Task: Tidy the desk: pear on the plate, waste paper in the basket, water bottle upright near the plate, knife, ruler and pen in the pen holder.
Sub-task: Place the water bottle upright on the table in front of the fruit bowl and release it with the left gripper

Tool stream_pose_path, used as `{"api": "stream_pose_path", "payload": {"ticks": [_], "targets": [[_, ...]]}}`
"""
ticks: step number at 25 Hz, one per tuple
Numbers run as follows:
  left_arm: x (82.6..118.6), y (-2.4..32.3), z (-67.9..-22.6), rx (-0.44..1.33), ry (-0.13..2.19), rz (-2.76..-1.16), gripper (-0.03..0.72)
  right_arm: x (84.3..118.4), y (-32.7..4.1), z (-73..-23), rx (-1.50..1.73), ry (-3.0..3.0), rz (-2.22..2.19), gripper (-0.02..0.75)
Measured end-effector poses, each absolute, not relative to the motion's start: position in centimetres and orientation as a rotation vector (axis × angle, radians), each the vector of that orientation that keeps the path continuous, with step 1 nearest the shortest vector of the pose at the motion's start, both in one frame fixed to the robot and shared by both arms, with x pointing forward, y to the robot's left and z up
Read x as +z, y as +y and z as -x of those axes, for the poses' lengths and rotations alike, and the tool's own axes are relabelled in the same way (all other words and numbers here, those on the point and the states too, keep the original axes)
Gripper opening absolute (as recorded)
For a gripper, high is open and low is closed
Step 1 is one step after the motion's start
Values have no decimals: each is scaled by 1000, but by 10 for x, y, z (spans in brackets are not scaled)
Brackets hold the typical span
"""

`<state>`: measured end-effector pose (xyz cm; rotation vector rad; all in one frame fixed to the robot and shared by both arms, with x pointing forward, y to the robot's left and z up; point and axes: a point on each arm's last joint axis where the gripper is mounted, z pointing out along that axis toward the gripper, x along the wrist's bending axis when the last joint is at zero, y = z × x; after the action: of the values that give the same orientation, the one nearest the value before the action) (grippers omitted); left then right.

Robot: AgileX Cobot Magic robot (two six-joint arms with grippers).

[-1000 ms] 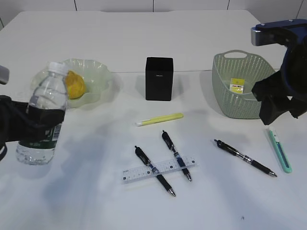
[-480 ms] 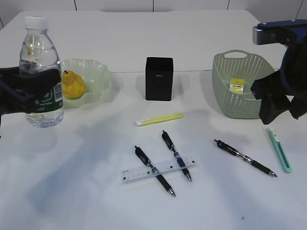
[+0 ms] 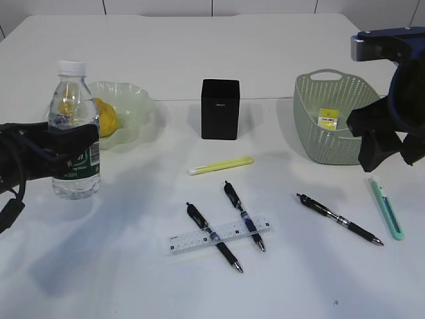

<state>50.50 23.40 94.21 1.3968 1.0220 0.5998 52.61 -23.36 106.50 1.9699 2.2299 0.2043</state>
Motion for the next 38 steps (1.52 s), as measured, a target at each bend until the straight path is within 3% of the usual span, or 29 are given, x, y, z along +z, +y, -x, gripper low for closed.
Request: {"api": "stream_pose_path", "payload": {"ticks": [6, 24, 38], "targets": [[939, 233, -511, 605, 1018, -1403, 410, 1065, -234, -527, 212, 2227, -1967, 451], [903, 211, -591, 545, 833, -1526, 410, 1066, -240, -529, 154, 2202, -1896, 450], [868, 209, -597, 493, 866, -1525, 404, 1067, -240, -532, 187, 2184, -1868, 451]]}}
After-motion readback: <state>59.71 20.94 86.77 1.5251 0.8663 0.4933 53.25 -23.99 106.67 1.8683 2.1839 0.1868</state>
